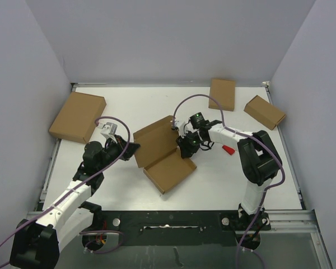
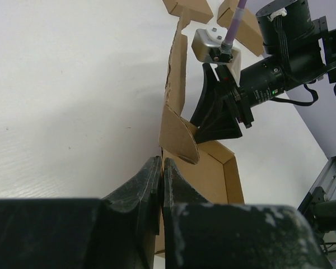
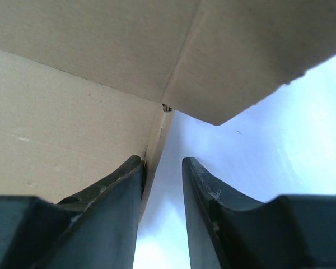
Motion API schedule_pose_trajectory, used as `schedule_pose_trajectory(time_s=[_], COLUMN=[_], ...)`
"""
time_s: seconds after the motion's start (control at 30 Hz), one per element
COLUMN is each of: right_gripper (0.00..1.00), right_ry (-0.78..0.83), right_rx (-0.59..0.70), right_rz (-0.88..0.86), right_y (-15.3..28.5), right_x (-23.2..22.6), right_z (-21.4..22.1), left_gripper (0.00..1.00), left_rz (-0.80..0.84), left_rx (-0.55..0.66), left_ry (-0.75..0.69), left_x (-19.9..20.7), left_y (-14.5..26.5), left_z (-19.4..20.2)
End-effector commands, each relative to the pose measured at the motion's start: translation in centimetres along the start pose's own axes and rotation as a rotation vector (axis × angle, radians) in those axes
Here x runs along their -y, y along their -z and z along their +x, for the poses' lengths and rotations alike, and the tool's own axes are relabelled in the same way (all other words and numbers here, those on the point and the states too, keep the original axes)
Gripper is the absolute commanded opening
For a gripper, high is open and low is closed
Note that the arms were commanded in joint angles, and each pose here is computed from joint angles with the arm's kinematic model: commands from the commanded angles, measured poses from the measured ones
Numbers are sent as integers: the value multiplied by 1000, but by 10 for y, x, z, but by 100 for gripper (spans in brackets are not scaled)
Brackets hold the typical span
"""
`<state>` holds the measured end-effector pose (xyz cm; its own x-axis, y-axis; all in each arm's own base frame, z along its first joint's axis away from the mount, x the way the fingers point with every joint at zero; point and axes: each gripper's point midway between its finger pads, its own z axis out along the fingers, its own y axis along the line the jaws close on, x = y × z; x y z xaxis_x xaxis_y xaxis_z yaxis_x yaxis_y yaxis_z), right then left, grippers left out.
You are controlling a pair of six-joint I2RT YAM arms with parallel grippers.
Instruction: Fold the paper box
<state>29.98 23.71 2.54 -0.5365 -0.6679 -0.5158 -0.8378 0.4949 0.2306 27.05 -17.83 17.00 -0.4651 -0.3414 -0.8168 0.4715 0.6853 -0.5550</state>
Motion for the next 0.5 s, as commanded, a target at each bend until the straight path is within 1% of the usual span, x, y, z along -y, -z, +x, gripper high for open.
schedule_pose_trajectory(time_s=[0.0,0.17,0.33,0.47], right_gripper=[34,36,36,26], right_ry=[42,72,84,77], right_rx=[61,52,16,-2], right_rz=[11,-15,-18,15], right_y=[24,27,20,17], right_x=[4,-4,-8,-2], right_z=[-15,-10,-2,0], left_gripper=[0,0,0,0], left_rz=[19,19,20,28], left_rx=[76,79,83,85], left_ry=[-41,-42,-40,-34], left_x=[6,5,5,7], left_y=[-2,-3,-4,-5], left_z=[-19,-20,-21,-21])
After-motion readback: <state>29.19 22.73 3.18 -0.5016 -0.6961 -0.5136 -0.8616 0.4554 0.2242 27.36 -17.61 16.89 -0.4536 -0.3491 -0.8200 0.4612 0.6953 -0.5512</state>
